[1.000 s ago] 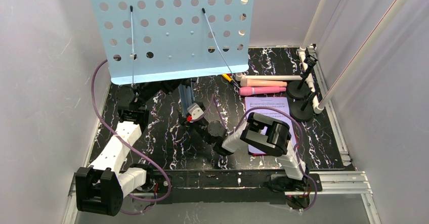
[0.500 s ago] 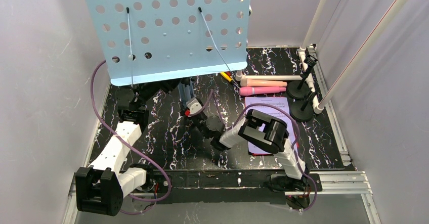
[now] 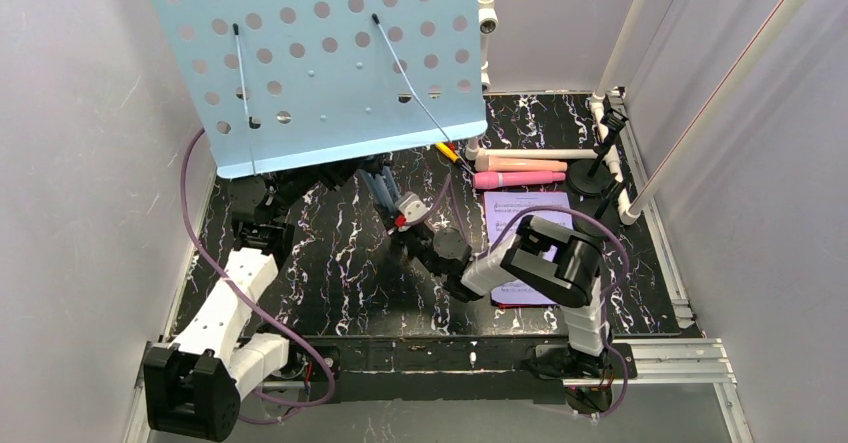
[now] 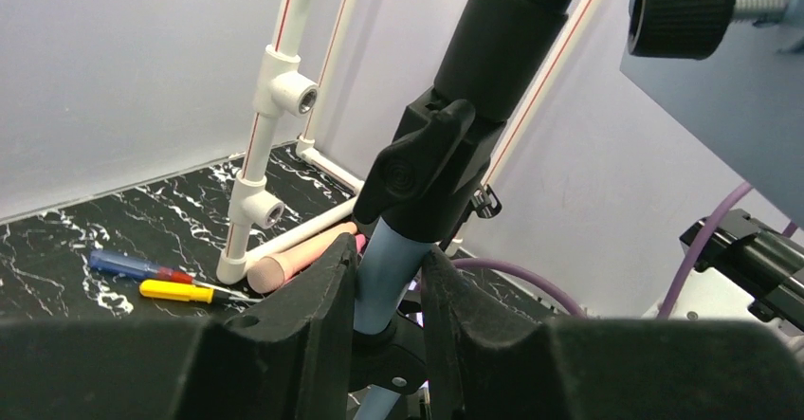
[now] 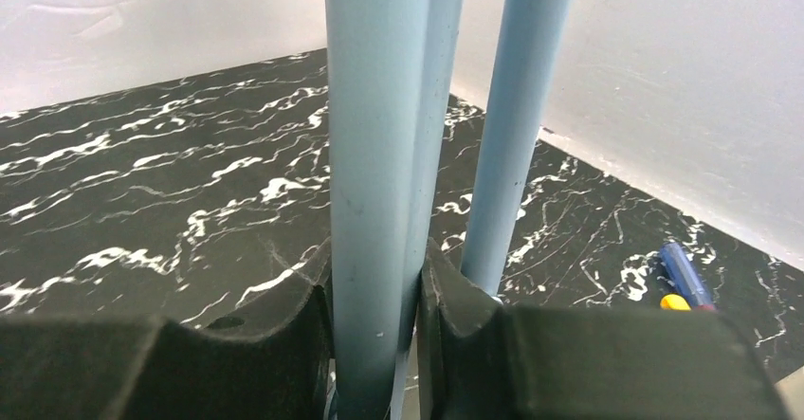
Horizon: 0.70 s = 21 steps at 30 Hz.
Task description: Pack up the instrument practice props
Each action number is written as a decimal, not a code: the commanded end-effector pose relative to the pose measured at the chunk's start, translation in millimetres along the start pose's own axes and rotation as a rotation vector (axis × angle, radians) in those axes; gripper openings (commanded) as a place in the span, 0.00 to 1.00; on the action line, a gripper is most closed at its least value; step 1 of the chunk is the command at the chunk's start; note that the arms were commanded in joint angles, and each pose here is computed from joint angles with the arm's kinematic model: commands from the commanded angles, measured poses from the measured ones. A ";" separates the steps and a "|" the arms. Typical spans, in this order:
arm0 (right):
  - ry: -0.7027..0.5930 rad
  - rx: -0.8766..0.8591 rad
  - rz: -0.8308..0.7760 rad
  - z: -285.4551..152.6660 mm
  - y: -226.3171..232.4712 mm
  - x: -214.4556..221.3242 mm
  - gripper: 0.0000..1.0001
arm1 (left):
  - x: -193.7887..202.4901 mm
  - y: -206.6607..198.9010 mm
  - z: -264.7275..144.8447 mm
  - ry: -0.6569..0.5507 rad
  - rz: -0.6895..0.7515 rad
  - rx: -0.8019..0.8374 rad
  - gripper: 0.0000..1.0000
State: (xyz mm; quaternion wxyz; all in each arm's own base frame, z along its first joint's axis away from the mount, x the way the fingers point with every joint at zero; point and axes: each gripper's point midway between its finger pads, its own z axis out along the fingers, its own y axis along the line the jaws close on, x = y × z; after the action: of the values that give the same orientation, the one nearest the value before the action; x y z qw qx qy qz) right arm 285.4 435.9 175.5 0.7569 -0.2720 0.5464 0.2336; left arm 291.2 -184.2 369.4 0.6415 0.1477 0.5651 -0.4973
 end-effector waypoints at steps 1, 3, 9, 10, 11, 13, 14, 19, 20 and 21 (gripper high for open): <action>-0.181 -0.068 0.074 -6.3 7.4 -71.9 0.01 | -28.8 12.6 -8.1 -0.130 -0.073 -0.156 0.00; -0.155 -0.103 0.110 -9.2 15.0 -72.7 0.01 | -29.0 15.8 -12.8 -0.143 -0.093 -0.195 0.00; -0.061 -0.190 0.208 -17.4 39.5 -73.8 0.01 | -24.6 27.9 -28.2 -0.186 -0.142 -0.300 0.00; -0.043 -0.201 0.238 -18.7 43.1 -73.8 0.01 | -22.4 31.7 -31.4 -0.192 -0.160 -0.325 0.00; -0.022 -0.211 0.259 -20.3 46.2 -72.9 0.01 | -19.0 36.6 -34.1 -0.196 -0.175 -0.350 0.00; 0.019 -0.228 0.310 -23.8 51.4 -70.8 0.01 | -9.0 48.4 -40.1 -0.198 -0.220 -0.407 0.00; 0.038 -0.239 0.325 -26.2 54.9 -69.4 0.01 | -3.9 54.0 -42.7 -0.200 -0.242 -0.432 0.00; 0.117 -0.256 0.399 -36.6 61.7 -62.9 0.01 | 24.6 79.0 -53.4 -0.191 -0.349 -0.532 0.00; 0.135 -0.260 0.412 -38.3 63.2 -61.5 0.01 | 32.0 85.0 -56.1 -0.187 -0.370 -0.556 0.00; 0.150 -0.263 0.421 -39.2 63.7 -61.2 0.01 | 38.6 89.8 -58.1 -0.182 -0.391 -0.574 0.00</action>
State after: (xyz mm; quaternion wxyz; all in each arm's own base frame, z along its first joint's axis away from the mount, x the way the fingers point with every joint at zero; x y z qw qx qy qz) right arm 221.9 444.5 160.1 0.6098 -0.3044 0.6418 0.3514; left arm 309.4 -129.4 329.8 0.6321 -0.1169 0.6063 -0.4682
